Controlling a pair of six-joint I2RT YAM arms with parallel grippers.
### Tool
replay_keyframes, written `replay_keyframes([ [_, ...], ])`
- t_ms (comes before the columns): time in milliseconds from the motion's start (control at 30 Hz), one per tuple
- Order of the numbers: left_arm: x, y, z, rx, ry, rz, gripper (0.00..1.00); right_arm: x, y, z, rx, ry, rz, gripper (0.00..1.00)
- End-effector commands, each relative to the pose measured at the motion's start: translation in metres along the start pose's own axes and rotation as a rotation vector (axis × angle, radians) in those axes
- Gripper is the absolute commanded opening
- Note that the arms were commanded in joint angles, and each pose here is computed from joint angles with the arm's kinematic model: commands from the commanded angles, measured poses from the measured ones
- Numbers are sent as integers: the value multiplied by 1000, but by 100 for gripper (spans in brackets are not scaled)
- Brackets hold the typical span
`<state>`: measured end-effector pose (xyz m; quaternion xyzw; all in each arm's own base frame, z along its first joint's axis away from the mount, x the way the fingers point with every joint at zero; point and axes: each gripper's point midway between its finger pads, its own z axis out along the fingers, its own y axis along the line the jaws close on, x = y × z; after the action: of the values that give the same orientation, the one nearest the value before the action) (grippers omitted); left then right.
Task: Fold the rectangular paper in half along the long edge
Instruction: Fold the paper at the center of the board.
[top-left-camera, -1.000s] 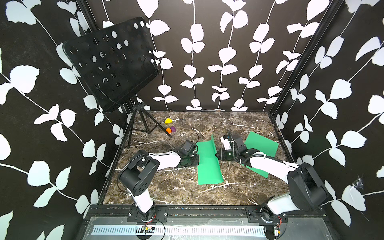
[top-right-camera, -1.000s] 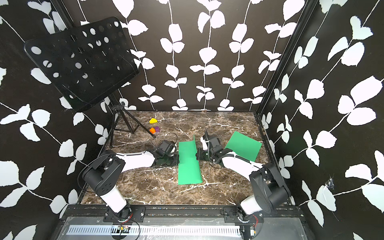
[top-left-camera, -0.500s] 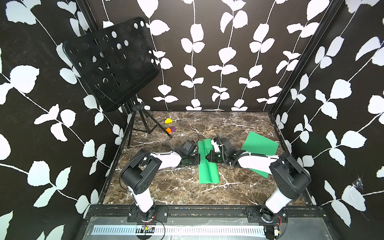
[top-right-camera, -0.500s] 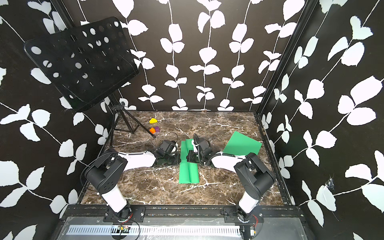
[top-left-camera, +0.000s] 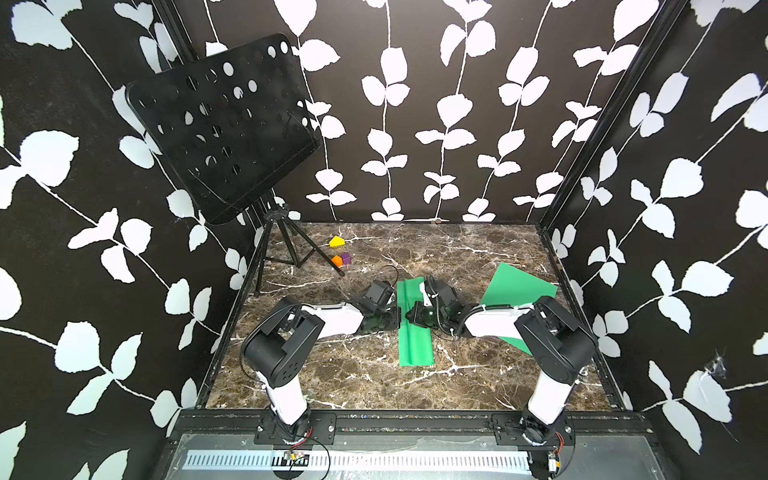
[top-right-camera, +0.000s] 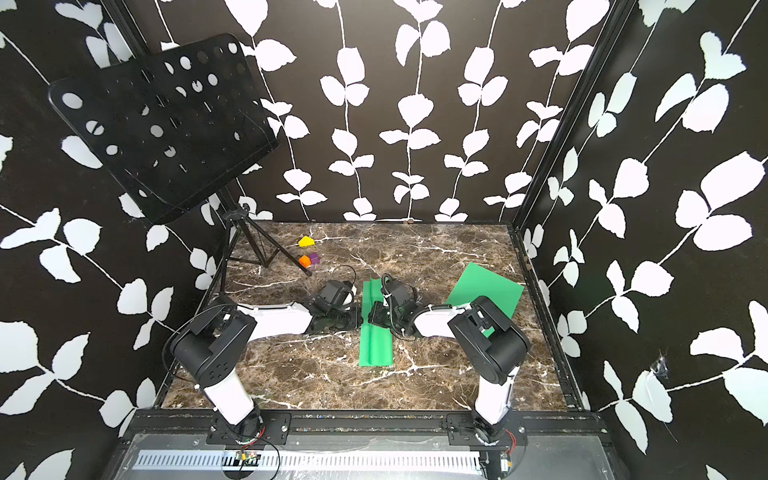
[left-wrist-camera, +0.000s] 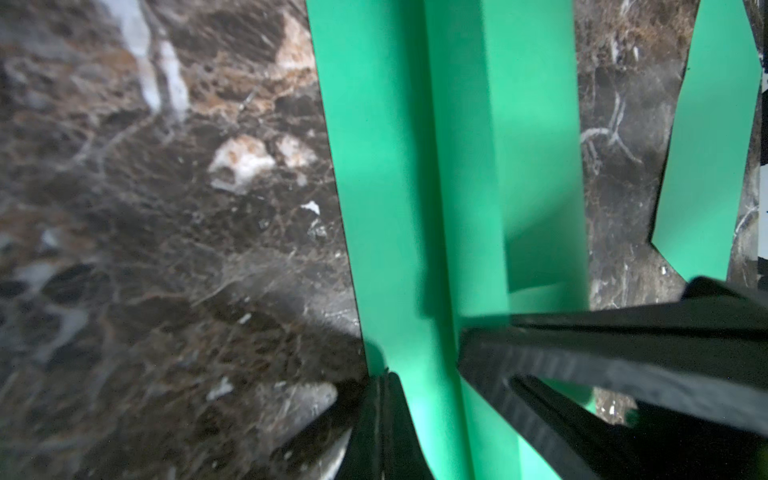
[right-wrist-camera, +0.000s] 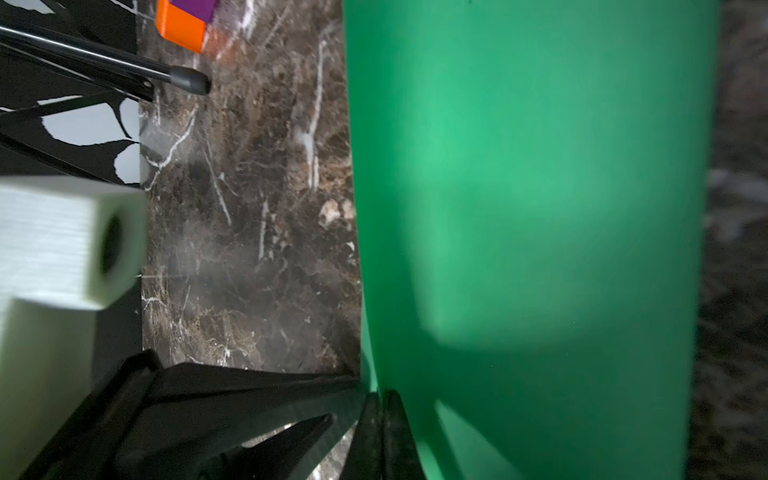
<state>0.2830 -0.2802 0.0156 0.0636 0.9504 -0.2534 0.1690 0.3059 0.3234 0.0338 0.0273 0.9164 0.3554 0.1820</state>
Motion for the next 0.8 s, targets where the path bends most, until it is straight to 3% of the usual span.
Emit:
replay_keyframes([
  [0, 74, 62, 11, -207, 236, -48, 0, -11, 18, 4, -49, -34, 7, 0],
  [767, 75, 63, 11, -211, 244, -45, 0, -5, 17, 17, -77, -4, 22, 0],
])
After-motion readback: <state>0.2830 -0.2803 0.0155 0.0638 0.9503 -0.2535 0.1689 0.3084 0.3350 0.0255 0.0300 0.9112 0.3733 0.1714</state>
